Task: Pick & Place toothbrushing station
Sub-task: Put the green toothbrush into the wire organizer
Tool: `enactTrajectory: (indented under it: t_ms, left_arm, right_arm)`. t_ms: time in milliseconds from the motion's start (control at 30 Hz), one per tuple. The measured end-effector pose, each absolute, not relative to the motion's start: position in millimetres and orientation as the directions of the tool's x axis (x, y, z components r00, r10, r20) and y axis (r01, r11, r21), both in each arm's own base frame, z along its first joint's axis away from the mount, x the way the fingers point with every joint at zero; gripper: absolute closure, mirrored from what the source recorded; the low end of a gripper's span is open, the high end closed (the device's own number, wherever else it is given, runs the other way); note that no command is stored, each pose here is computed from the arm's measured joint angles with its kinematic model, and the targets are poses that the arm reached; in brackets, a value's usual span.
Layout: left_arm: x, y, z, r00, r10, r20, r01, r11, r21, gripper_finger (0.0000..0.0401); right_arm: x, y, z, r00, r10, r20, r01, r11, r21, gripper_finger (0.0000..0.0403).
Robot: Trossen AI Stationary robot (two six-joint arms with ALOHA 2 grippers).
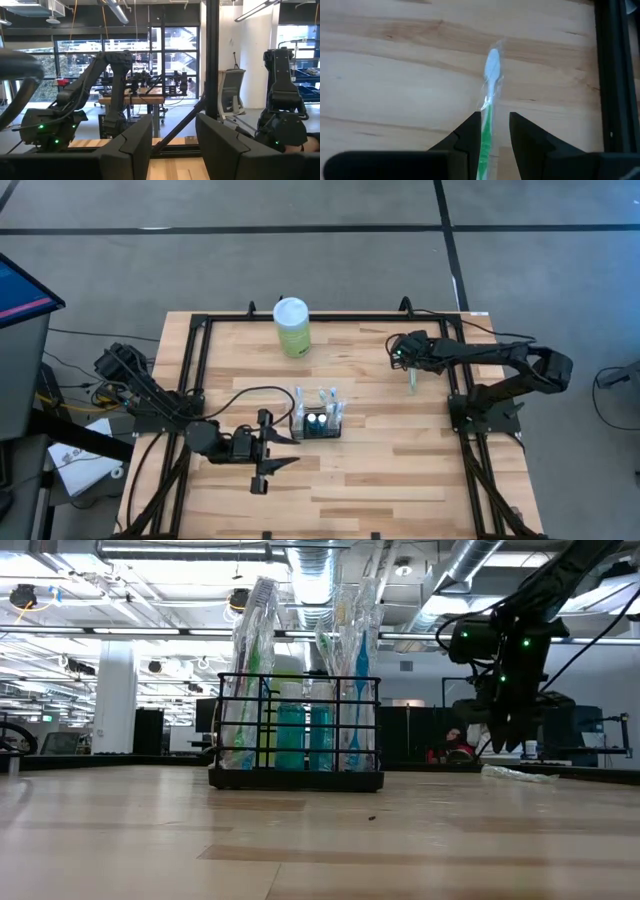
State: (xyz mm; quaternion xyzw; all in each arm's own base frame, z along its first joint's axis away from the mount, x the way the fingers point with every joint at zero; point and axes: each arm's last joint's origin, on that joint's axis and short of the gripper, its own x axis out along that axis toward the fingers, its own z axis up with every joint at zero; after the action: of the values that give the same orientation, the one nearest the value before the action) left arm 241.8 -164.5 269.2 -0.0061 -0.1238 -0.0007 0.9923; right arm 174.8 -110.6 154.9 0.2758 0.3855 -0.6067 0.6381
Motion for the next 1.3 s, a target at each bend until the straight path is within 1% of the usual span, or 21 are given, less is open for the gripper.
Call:
enactTrajectory:
  t_ms: [167,333,433,533,800,933,1033,1133,1167,1300]
  left_arm:
    - [242,-164,269,0.969,0.001,0.246,0.002,1.000,-0.012,0.0258]
    - [242,-165,269,0.969,-0.002,0.246,0.006,1.000,-0.017,0.0256]
    - [242,-165,269,0.969,-0.010,0.248,0.015,1.000,-0.016,0.0257]
    - [242,-164,269,0.969,-0.009,0.248,0.014,1.000,-0.016,0.0259]
    - [242,-165,269,0.969,-0.011,0.248,0.016,1.000,-0.016,0.0261]
    - [242,-165,269,0.969,-0.014,0.248,0.018,1.000,-0.016,0.0261]
    - [242,-165,269,0.969,-0.014,0.248,0.019,1.000,-0.016,0.0261]
    - [242,-165,269,0.969,-0.014,0.249,0.018,1.000,-0.016,0.0261]
    - [242,-165,269,0.968,-0.014,0.249,0.018,1.000,-0.016,0.0261]
    - [242,-165,269,0.968,-0.014,0.249,0.018,1.000,-0.016,0.0261]
  right_arm:
    - [177,-110,151,-0.024,-0.551,-0.834,0.993,0.080,-0.082,0.0310]
    - [177,-109,137,-0.071,-0.530,-0.845,0.981,0.118,-0.157,0.0310]
    - [178,-111,134,-0.079,-0.533,-0.842,0.985,0.090,-0.150,0.0310]
    - [181,-111,133,-0.063,-0.539,-0.840,0.987,0.093,-0.134,0.0310]
    - [182,-114,118,-0.118,-0.500,-0.858,0.982,0.071,-0.177,0.0310]
    - [188,-116,110,-0.119,-0.509,-0.852,0.974,0.107,-0.199,0.0312]
    - [190,-117,108,-0.111,-0.520,-0.847,0.975,0.110,-0.195,0.0332]
    - [191,-115,108,-0.102,-0.514,-0.852,0.974,0.121,-0.190,0.0378]
    - [190,-115,109,-0.100,-0.510,-0.854,0.973,0.128,-0.191,0.0386]
    - [189,-114,109,-0.096,-0.491,-0.866,0.971,0.143,-0.189,0.0389]
